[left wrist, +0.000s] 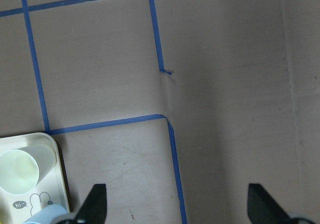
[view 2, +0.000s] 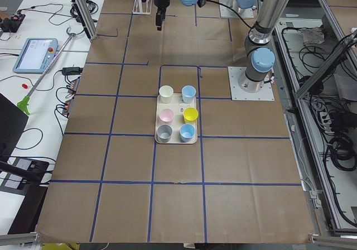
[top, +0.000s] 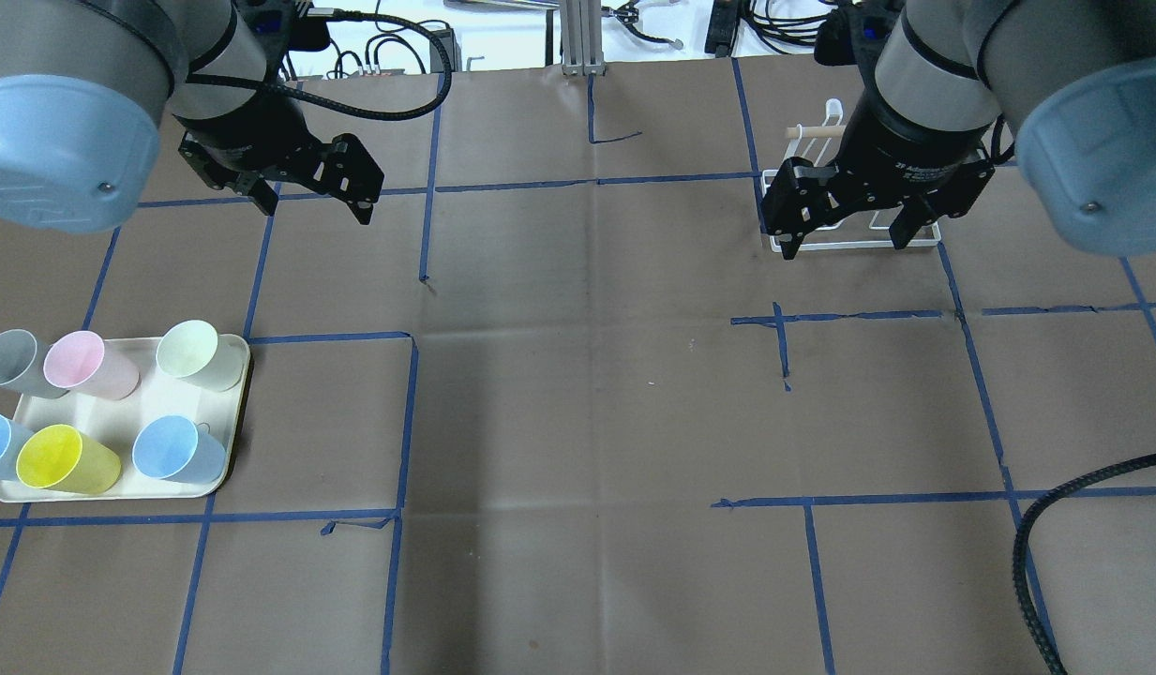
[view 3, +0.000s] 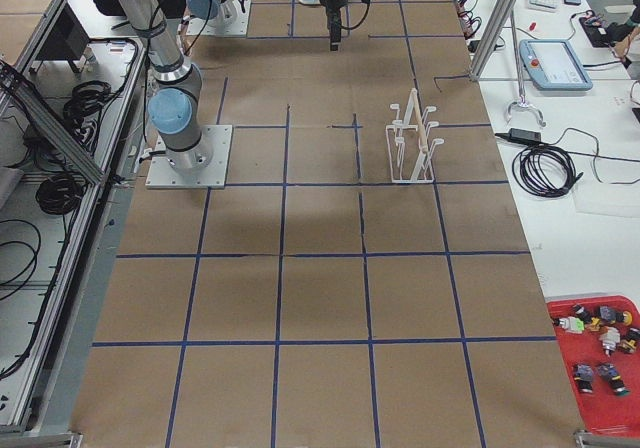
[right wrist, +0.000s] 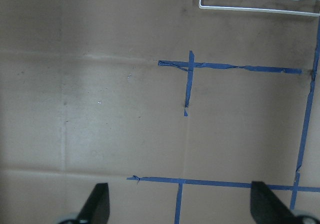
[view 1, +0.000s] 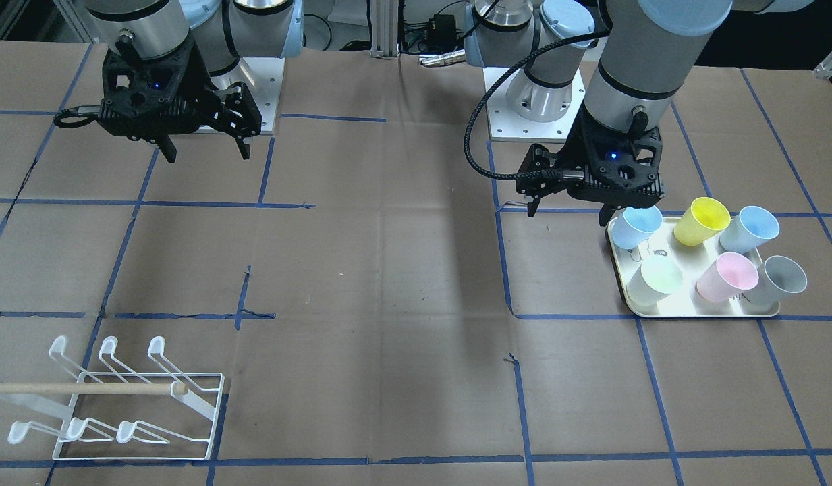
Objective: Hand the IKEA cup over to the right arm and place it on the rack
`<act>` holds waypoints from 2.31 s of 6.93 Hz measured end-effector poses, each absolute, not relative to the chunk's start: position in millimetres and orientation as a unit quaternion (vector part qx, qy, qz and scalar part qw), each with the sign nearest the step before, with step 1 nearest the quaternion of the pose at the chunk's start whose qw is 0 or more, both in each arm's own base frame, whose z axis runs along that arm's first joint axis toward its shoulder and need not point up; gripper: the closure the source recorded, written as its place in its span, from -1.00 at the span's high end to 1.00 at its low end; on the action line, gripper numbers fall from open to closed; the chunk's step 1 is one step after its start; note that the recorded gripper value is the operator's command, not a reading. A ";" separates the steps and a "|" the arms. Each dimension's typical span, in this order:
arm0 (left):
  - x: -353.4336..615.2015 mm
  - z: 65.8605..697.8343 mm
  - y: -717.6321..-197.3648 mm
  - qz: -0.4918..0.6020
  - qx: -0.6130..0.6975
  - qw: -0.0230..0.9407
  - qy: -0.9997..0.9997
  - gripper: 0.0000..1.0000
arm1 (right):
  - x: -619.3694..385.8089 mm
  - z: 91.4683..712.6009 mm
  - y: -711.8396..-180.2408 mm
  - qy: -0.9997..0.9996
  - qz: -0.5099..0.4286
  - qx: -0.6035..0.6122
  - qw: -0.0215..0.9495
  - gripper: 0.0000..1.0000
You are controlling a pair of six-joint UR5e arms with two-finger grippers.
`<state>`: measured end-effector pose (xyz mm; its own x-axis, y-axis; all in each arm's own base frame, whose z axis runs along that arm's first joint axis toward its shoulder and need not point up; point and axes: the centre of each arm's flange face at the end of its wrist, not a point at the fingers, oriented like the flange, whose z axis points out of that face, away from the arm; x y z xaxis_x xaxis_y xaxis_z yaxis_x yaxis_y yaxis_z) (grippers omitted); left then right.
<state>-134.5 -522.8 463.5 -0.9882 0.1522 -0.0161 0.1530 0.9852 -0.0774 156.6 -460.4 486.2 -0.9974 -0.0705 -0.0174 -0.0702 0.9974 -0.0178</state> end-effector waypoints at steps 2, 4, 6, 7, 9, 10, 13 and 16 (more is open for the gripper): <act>-133.4 460.2 -524.5 -0.037 0.080 0.004 0.996 1.00 | 156.9 485.6 -460.1 0.999 -0.008 -0.036 0.010 1.00; -106.0 454.8 -528.8 -0.031 0.061 0.004 0.998 1.00 | 157.4 484.0 -460.0 0.999 -0.006 -0.037 0.011 1.00; -34.5 443.2 -532.6 -0.020 0.032 0.004 0.999 1.00 | 157.6 483.3 -460.1 0.999 -0.005 -0.037 0.011 1.00; 4.9 433.3 -529.6 -0.013 0.014 0.003 1.000 1.00 | 157.7 483.3 -460.1 0.999 -0.006 -0.037 0.011 1.00; 66.1 417.7 -517.4 -0.005 -0.003 0.002 1.000 1.00 | 157.6 483.3 -460.1 0.999 -0.006 -0.037 0.011 1.00; 78.4 410.7 -513.6 -0.001 -0.007 0.000 1.000 1.00 | 157.6 482.9 -460.2 0.999 -0.005 -0.037 0.010 1.00; 88.2 353.8 -523.4 -0.003 -0.017 -0.002 1.000 1.00 | 157.7 481.8 -460.3 0.999 -0.004 -0.037 0.011 1.00; 88.4 280.6 -520.0 -0.001 -0.017 0.002 1.000 1.00 | 157.6 480.6 -460.0 0.999 -0.002 -0.037 0.011 1.00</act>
<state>88.4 -520.0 280.6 -0.9994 -0.0342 -0.0031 -0.0342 0.9994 -0.0025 157.6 -460.0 480.6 -0.9970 -0.0747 -0.0214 -0.0746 0.9972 -0.0041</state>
